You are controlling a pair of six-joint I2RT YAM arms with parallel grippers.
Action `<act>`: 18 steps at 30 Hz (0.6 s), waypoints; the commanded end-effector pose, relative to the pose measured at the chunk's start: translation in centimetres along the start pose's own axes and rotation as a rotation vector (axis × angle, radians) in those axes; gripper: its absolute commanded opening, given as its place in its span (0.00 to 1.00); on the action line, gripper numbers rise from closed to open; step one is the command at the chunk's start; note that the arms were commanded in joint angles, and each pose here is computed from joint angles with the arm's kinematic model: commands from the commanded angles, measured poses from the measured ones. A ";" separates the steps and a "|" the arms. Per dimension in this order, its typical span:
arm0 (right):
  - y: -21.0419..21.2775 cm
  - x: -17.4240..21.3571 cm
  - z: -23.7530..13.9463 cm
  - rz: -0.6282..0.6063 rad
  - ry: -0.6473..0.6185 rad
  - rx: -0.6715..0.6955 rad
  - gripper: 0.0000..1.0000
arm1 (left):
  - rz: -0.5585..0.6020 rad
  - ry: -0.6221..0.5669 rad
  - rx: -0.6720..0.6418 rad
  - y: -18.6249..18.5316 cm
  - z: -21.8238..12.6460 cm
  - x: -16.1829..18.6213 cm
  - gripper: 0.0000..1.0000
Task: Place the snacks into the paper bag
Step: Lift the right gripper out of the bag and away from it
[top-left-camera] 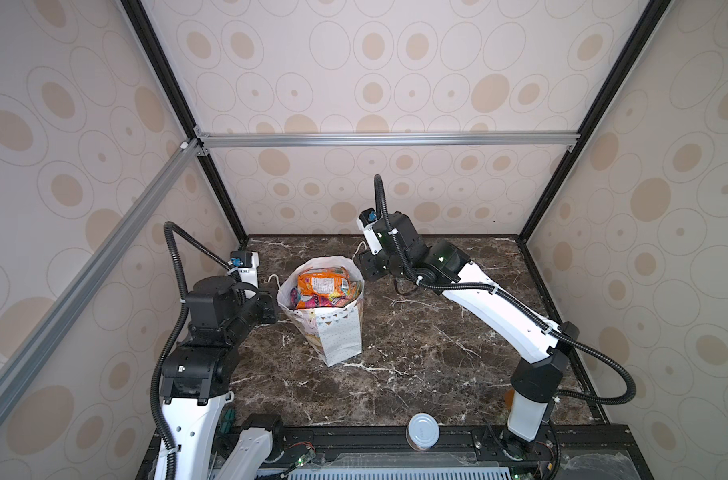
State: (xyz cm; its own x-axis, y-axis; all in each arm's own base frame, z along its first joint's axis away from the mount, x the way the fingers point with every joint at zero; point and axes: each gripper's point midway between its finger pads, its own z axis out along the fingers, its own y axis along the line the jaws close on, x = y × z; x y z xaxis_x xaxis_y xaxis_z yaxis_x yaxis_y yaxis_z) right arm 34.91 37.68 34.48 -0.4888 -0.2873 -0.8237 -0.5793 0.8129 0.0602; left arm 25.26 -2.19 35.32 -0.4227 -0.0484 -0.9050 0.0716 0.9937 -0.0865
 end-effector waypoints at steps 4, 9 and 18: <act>0.5 -0.8 0.7 0.028 -0.010 -0.050 0.44 | 0.017 -0.117 -0.003 -0.1 -1.7 -3.2 0.00; 0.7 -1.5 0.5 0.014 -0.019 -0.069 0.15 | 0.006 -0.116 0.021 -0.5 -1.5 -3.7 0.00; -0.7 -4.7 -1.5 -0.022 -0.104 -0.047 0.00 | -0.009 -0.088 0.200 -3.6 0.3 -5.8 0.00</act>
State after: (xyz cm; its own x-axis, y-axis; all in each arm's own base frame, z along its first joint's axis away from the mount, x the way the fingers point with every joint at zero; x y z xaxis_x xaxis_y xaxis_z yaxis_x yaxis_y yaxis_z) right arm 35.64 38.45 34.70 -0.4901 -0.3138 -0.8132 -0.6240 0.7777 0.0759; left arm 27.07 -4.10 35.90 -0.4654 -0.0565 -0.8833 0.1572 0.9768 -0.1452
